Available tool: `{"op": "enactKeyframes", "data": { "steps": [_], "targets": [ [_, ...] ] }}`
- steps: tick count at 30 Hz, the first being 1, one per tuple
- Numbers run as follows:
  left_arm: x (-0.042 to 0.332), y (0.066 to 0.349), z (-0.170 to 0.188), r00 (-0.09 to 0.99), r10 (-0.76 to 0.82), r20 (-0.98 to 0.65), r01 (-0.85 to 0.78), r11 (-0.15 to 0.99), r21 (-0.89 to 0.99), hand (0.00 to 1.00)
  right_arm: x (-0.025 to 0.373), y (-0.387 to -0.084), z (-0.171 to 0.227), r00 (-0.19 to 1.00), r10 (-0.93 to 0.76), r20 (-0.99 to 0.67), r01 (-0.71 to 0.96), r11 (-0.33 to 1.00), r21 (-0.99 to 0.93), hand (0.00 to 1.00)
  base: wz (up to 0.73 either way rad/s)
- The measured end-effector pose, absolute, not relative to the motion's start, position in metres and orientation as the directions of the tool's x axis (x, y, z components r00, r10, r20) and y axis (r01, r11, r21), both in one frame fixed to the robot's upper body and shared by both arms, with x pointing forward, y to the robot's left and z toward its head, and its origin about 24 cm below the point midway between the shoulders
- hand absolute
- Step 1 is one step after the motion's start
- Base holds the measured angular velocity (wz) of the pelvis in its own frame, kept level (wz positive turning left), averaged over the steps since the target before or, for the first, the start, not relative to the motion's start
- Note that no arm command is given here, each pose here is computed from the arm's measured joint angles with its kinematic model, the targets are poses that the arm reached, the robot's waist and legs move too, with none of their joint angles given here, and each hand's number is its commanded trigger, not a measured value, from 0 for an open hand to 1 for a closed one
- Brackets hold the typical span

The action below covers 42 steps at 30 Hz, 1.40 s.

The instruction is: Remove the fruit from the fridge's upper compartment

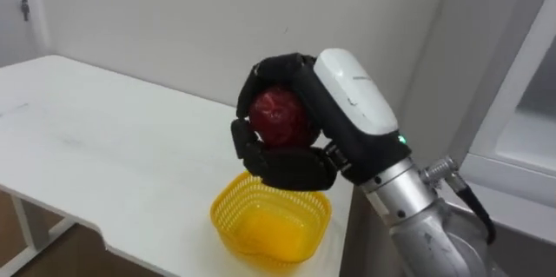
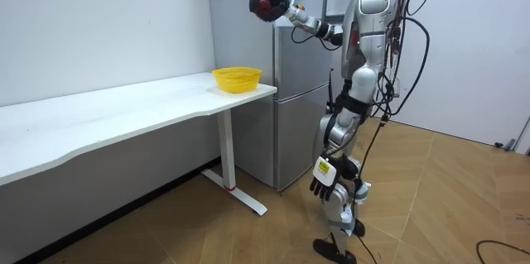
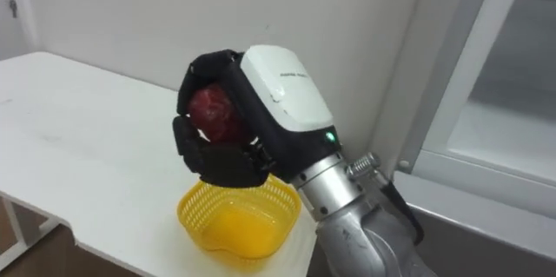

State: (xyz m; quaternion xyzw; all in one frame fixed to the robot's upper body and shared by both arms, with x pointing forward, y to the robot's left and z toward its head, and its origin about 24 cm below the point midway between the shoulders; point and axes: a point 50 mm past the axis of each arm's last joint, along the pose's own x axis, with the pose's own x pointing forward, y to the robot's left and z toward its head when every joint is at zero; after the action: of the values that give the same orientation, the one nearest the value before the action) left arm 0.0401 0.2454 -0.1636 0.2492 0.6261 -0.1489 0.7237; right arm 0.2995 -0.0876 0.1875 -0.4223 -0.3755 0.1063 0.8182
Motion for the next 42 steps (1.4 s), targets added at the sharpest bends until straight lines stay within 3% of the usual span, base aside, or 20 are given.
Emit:
{"op": "enactKeyframes", "data": {
  "steps": [6, 20, 25, 26, 27, 28, 42],
  "targets": [
    [0.043, 0.247, -0.163, 0.166, 0.093, -0.982, 0.521, 0.837, 0.167, 0.0, 0.318, -0.1, 0.151, 0.809, 0.459, 0.366, 0.049, 0.569, -0.821, 1.0, 0.03],
    [0.033, 0.26, -0.16, 0.122, 0.124, -0.985, 0.521, 0.836, 0.17, 0.0, 0.335, -0.12, 0.126, 0.897, 0.386, 0.213, -0.038, 0.549, -0.835, 1.0, 0.04],
    [0.031, 0.265, -0.158, 0.117, 0.137, -0.984, 0.514, 0.839, 0.178, 0.0, 0.337, -0.128, 0.117, 0.917, 0.361, 0.171, -0.09, 0.603, -0.793, 1.0, 0.1],
    [0.031, 0.265, -0.159, 0.117, 0.137, -0.984, 0.514, 0.839, 0.178, 0.0, 0.338, -0.128, 0.112, 0.92, 0.361, 0.153, -0.105, 0.603, -0.791, 0.63, 0.0],
    [0.031, 0.265, -0.158, 0.118, 0.137, -0.984, 0.514, 0.839, 0.178, 0.0, 0.337, -0.127, 0.108, 0.921, 0.365, 0.135, -0.122, 0.6, -0.791, 0.16, 0.0],
    [0.031, 0.265, -0.158, 0.119, 0.137, -0.983, 0.514, 0.839, 0.179, 0.0, 0.337, -0.126, 0.106, 0.922, 0.367, 0.127, -0.128, 0.597, -0.792, 0.0, 0.0],
    [0.04, 0.265, -0.158, 0.138, 0.137, -0.981, 0.515, 0.836, 0.19, 0.0, 0.339, -0.132, 0.099, 0.935, 0.335, 0.113, -0.123, 0.608, -0.785, 0.0, 0.01]
  ]
}}
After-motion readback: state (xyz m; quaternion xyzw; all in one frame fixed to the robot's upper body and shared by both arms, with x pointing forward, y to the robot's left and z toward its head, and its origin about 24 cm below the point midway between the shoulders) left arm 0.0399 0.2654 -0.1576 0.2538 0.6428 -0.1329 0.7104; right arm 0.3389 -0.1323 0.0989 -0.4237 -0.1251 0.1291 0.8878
